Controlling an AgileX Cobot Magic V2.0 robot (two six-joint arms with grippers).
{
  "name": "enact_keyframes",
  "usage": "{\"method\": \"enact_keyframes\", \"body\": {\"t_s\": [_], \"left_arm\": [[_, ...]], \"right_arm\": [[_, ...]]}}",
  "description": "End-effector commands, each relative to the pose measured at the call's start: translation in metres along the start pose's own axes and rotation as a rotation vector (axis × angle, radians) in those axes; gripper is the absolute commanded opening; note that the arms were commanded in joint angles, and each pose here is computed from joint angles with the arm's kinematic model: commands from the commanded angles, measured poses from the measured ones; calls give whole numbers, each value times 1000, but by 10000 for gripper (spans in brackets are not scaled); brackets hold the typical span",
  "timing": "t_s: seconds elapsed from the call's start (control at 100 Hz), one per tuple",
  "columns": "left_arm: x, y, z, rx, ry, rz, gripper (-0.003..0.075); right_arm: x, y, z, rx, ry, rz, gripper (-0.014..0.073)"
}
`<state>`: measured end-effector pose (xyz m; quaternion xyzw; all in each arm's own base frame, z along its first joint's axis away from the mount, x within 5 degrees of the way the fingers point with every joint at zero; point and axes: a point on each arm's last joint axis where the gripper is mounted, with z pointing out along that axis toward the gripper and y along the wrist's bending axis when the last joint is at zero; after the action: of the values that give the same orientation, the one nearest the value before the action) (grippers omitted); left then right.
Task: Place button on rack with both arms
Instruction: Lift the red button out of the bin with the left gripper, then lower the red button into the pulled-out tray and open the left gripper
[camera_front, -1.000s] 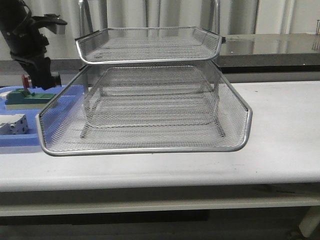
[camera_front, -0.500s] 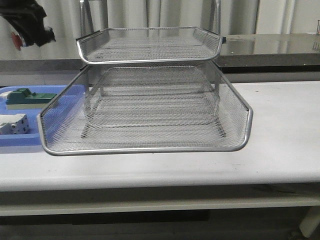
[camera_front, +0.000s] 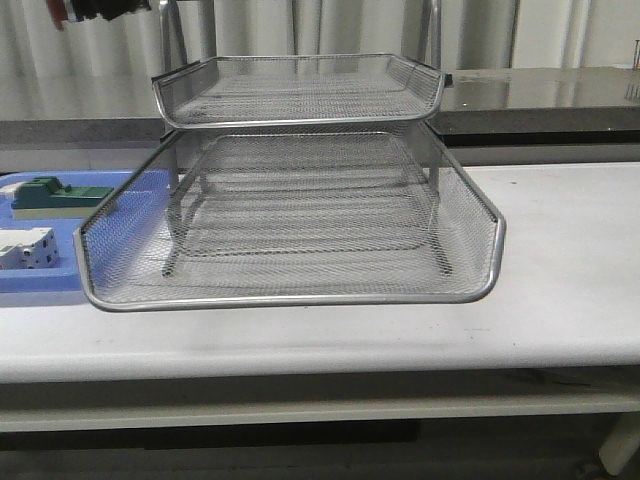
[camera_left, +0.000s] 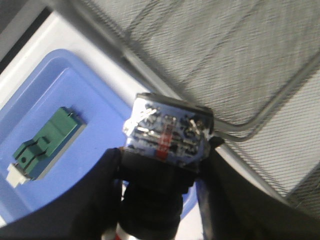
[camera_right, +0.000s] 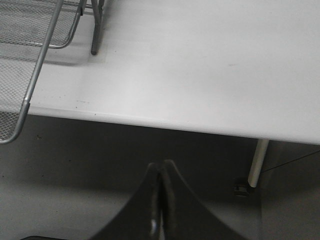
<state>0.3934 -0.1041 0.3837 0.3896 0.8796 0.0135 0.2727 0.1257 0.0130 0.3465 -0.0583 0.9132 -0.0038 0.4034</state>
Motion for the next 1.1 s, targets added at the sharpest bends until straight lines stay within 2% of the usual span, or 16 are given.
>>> {"method": "enact_keyframes", "body": {"t_s": [0.0,0.27,0.46,0.87,1.09], "left_arm": [[-8,-27,-39,13,-73,38,4],[-28,-97,-27,135,-60,196,4],[-38,-130,-5,197,-33,266,4],[-41,-154,72,284,109,295,4],[-40,-156,83,297,133,294,5]], "right_arm": [[-10,-1,-7,5,-81,-6,-68],[-10,-1,-7,5,-81,-6,-68],[-10,-1,-7,5,-81,-6,-68],[-10,-1,-7,5,-81,-6,-68],[-10,-1,-7,5,-81,-6,-68]]}}
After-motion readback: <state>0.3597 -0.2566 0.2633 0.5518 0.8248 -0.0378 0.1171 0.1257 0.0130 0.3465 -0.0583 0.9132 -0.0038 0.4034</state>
